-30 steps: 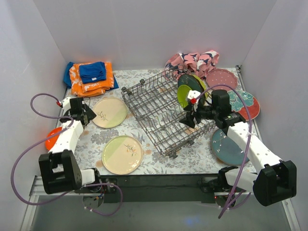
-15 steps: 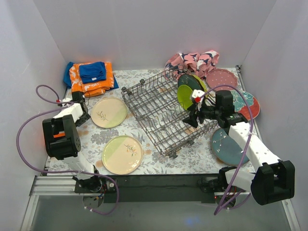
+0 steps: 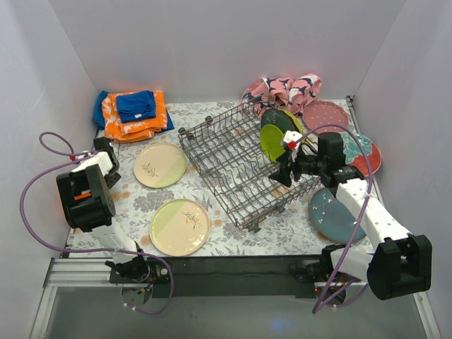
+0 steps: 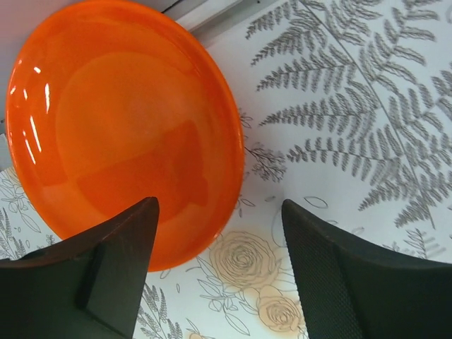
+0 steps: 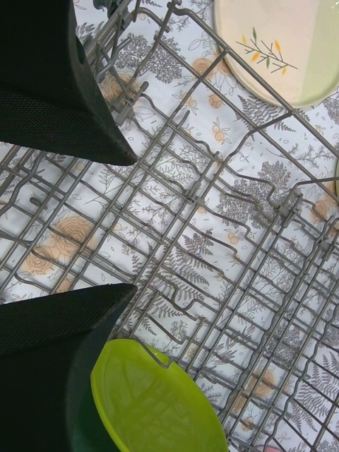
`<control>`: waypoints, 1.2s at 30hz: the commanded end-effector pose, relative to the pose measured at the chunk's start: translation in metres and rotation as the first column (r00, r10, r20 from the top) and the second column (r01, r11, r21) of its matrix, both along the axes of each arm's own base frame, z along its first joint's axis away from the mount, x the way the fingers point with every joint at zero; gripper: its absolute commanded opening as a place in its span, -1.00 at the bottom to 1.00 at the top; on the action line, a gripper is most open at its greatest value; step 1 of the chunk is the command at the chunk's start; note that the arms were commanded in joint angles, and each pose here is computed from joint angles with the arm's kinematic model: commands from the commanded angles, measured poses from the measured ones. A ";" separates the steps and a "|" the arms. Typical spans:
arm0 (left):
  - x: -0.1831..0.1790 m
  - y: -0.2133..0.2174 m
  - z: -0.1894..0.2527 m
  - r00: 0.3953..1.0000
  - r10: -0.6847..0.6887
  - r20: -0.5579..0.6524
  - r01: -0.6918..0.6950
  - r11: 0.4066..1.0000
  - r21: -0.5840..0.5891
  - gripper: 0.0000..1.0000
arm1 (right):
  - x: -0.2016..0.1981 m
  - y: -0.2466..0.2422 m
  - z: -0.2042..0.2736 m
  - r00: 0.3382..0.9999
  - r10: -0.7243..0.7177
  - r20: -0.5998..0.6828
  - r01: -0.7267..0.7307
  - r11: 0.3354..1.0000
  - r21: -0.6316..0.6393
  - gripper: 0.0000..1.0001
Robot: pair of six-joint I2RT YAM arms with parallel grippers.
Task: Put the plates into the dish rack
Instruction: Grab a plate with the left arm
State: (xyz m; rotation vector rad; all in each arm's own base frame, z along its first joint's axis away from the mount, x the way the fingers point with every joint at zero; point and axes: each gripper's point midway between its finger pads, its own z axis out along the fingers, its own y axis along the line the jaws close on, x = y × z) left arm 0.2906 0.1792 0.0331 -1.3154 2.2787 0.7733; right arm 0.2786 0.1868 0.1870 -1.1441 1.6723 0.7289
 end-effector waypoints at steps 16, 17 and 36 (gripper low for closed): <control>-0.005 0.014 -0.013 0.998 0.046 -0.051 -0.046 0.999 0.006 -0.23 | 0.005 -0.002 0.010 1.000 -0.005 0.031 0.004 0.999 0.037 0.47; -0.007 0.014 -0.016 0.997 0.047 -0.061 -0.047 0.999 0.004 -0.24 | 0.005 -0.003 0.011 0.999 -0.008 0.034 0.007 0.999 0.038 0.48; -0.009 0.004 -0.017 0.999 -0.001 -0.052 0.000 1.000 -0.030 -0.99 | 0.005 -0.003 0.015 0.999 -0.009 0.049 0.007 0.999 0.044 0.47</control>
